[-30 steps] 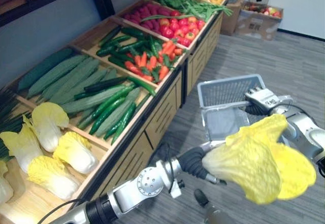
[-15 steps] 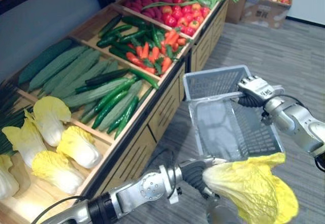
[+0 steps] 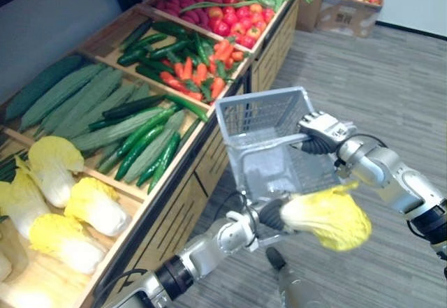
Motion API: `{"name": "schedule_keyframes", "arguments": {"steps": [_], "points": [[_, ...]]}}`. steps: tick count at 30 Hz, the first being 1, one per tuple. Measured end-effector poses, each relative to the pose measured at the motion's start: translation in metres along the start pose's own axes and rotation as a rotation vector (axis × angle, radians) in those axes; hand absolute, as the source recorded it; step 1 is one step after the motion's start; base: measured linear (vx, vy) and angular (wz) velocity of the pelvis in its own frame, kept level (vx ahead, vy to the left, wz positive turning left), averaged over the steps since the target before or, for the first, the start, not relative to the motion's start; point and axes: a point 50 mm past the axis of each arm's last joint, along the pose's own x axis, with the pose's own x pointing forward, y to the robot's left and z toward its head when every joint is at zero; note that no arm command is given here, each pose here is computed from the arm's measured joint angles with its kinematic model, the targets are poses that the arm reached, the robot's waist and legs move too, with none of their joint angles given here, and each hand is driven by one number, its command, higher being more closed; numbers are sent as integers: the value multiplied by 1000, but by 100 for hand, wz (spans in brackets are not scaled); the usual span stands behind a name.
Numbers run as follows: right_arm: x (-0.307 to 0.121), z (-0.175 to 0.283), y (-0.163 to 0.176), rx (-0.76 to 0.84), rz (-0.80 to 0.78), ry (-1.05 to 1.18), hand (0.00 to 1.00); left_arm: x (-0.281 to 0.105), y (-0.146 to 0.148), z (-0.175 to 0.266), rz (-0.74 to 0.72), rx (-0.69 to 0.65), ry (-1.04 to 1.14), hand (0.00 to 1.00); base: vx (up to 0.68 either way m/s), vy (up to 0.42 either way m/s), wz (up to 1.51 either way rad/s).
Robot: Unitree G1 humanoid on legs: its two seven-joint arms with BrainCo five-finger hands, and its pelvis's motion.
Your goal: Pick vegetable in the basket
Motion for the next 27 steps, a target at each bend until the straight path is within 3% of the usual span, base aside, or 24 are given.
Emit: {"name": "schedule_keyframes", "arguments": {"steps": [11,12,27], "points": [[-9,-5,13,36,79,49,100,17,7,0,97,120,91,100,1,55,-3],[-11,-5,16,74,75,59,100,20,8,1,106,140,96,0,-23,49,4],[-41,-19,36,181,130,176,100,33,9,15,35,237,57,0,-18,45,8]]}}
